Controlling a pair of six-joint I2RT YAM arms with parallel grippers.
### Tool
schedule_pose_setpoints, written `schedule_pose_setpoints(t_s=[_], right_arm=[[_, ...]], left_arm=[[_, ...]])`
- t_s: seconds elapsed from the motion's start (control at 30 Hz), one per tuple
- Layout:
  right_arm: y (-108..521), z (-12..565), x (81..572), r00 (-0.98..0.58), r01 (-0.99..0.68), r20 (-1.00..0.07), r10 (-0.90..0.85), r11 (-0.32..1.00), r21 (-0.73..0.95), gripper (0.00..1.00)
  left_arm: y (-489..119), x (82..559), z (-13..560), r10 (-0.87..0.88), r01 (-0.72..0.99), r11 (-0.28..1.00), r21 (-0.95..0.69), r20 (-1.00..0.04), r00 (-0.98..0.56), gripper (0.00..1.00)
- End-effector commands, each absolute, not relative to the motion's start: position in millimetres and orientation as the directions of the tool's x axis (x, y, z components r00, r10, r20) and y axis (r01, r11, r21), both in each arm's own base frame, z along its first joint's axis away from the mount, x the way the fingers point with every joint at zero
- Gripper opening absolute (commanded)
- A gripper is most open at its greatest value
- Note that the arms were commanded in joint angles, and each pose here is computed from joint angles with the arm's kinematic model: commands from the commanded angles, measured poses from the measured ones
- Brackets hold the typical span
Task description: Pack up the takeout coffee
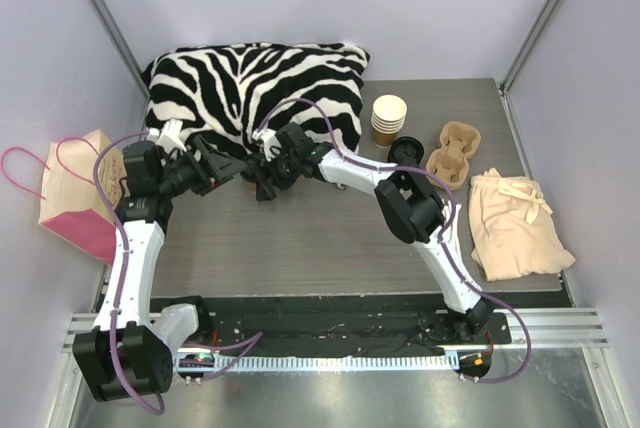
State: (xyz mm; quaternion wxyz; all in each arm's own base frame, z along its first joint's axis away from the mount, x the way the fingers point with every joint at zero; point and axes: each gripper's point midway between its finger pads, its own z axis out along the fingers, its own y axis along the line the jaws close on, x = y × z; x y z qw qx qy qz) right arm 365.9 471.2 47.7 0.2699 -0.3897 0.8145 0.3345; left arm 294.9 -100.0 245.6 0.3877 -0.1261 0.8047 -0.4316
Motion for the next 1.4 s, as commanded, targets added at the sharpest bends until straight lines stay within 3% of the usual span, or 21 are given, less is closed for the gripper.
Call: schedule_pose_setpoints(t_s=[0.0, 0.43, 0.63, 0.97, 1.2, 1.37], right_arm=[[492.1, 74.4, 382.5, -0.504, -0.834, -0.764, -0.404, 0.456, 0.309, 0.81], [521.0, 78.6, 387.6, -0.514, -0.831, -0.784, -0.348, 0.429, 0.354, 0.80], [512.6, 111.0, 394.1, -0.482, -0.836, -0.814, -0.324, 0.447, 0.317, 0.87], [452.7, 194.1, 366.9, -0.466, -0.841, -0.833, -0.299, 0.443, 0.311, 0.99], [398.6, 243.2, 349.4, -0.515, -0.794, -0.822, -0.241, 0.495, 0.353, 1.00], [348.3, 229.3, 353.4, -0.614, -0.691, -0.764, -0.197, 0.602, 0.400, 1.00]], left_arm=[[-100.9, 291.7, 262.5, -0.518, 0.190, 0.597, -0.779, -0.556, -0.650, 0.76], [-98.5, 293.2, 260.0, -0.513, 0.190, 0.604, -0.774, -0.561, -0.650, 0.76], [-98.1, 292.0, 259.7, -0.499, 0.194, 0.613, -0.766, -0.565, -0.657, 0.79], [-102.8, 286.4, 267.1, -0.458, 0.260, 0.612, -0.747, -0.602, -0.654, 0.98], [-105.1, 274.3, 263.2, -0.370, 0.297, 0.637, -0.712, -0.620, -0.692, 1.00], [-103.3, 256.3, 250.6, -0.274, 0.337, 0.681, -0.650, -0.653, -0.706, 1.00]])
